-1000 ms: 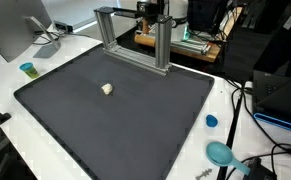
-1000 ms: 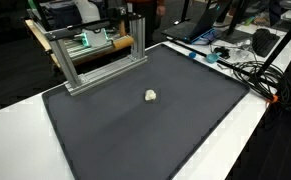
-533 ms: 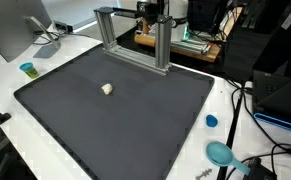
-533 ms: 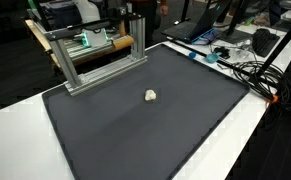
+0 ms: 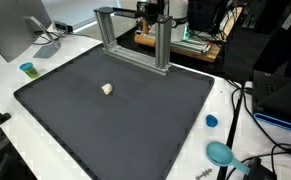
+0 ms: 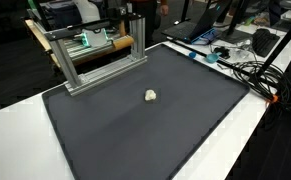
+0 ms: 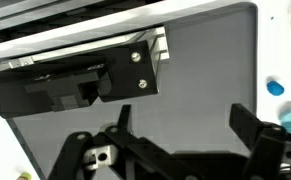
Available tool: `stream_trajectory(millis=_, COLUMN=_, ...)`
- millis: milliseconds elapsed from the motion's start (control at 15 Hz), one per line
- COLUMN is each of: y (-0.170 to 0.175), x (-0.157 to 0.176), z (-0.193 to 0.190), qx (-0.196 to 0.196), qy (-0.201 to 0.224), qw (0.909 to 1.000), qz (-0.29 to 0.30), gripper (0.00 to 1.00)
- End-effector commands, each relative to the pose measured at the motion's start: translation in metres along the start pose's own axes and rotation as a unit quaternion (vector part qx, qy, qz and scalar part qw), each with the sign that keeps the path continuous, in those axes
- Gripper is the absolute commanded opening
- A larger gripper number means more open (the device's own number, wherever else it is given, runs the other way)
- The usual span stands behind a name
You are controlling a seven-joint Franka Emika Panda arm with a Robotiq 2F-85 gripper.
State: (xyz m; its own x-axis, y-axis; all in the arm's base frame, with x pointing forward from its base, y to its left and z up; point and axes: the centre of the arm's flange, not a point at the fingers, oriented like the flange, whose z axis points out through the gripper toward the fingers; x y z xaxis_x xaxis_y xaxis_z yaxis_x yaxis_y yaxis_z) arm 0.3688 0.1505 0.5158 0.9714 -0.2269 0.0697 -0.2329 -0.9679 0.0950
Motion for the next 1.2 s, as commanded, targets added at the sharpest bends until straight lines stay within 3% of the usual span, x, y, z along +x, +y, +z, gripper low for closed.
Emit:
stream_trajectory(millis=0, y=0.0, x=0.0, z=0.0, qx=0.0, qy=0.0, qw=1.0, qz=0.0, gripper=1.0)
stream_trajectory(millis=733, y=0.0, x=0.0, z=0.0, qx=0.0, qy=0.0, qw=1.0, qz=0.0, gripper=1.0)
stream_trajectory(millis=933, y=0.027, x=0.014, z=-0.002, qx=0.008, qy=0.097, qw=0.9948, qz=-0.03, gripper=1.0)
stream_trajectory(millis=1133, y=0.056, x=0.017, z=0.012, qx=0.048, qy=0.129, qw=0.9882, qz=-0.068, gripper=1.0)
